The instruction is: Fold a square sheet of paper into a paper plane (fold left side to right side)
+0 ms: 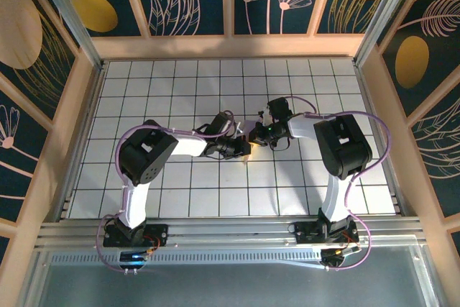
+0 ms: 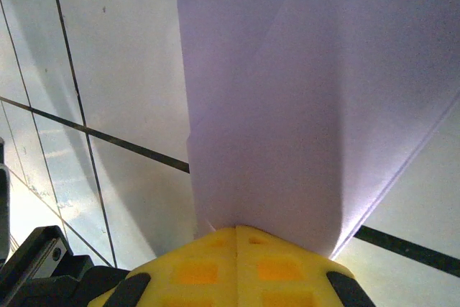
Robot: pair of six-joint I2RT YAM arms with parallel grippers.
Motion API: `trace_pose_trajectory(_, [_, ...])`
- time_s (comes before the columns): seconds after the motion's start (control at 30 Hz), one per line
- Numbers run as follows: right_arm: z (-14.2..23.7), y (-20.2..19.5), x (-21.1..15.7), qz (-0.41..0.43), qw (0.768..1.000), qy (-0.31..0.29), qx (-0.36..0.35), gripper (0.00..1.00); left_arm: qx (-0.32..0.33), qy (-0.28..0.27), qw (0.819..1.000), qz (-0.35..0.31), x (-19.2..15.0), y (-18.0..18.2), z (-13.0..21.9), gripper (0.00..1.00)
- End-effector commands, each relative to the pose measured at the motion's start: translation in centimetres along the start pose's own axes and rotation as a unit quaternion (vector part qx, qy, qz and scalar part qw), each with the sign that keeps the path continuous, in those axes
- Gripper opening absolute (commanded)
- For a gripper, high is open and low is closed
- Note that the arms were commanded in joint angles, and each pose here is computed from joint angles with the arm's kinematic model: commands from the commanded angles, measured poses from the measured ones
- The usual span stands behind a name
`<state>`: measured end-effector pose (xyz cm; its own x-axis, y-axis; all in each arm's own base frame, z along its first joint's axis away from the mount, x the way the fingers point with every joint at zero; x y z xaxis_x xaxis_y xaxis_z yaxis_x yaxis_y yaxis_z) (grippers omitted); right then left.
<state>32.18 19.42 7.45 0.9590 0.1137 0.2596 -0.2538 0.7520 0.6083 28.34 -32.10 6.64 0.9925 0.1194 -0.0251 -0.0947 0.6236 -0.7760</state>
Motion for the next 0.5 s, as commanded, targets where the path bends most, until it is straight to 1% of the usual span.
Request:
trace_pose_trajectory(0.0, [-1.9, -3.4, -3.7, -0.041, 0.992, 0.075, -0.096, 0.0, 0.055, 0.053, 0.997, 0.028, -3.5, 2.2, -0.4, 0.0])
trace_pose_trajectory(0.1, [-1.9, -3.4, -3.7, -0.04, 0.992, 0.077, -0.097, 0.0, 0.059, 0.058, 0.996, 0.026, -4.4, 1.8, -0.1, 0.0])
trace_pose_trajectory(0.13, [-1.9, -3.4, -3.6, -0.04, 0.992, 0.077, -0.096, 0.0, 0.072, 0.062, 0.995, 0.031, -5.1, 2.6, 0.0, 0.0])
trace_pose_trajectory(0.2, [-1.9, -3.5, -3.7, -0.04, 0.991, 0.079, -0.098, 0.0, 0.079, 0.064, 0.994, 0.03, -5.6, 2.6, 0.3, 0.0])
trace_pose_trajectory(0.37, [-1.9, -3.4, -3.6, -0.039, 0.991, 0.079, -0.097, 0.0, 0.085, 0.063, 0.994, 0.029, -6.3, 2.5, 0.9, 0.0])
trace_pose_trajectory(0.47, [-1.9, -3.3, -3.5, -0.037, 0.992, 0.077, -0.096, 0.0, 0.072, 0.056, 0.996, 0.018, -6.1, 1.7, 1.3, 0.0])
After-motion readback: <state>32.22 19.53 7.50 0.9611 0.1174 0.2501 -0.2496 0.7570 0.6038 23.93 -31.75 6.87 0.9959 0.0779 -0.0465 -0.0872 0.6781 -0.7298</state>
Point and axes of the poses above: each hand's point on the last joint's axis, 136 mm out from that joint toward the fingers, its own z axis back along the fingers, its own y axis along the line the jaws close on, x = y × z, the point moved 8 cm from there along z, back along the fingers, and after that the axes turned 13 degrees about z, right-handed, at the moved point
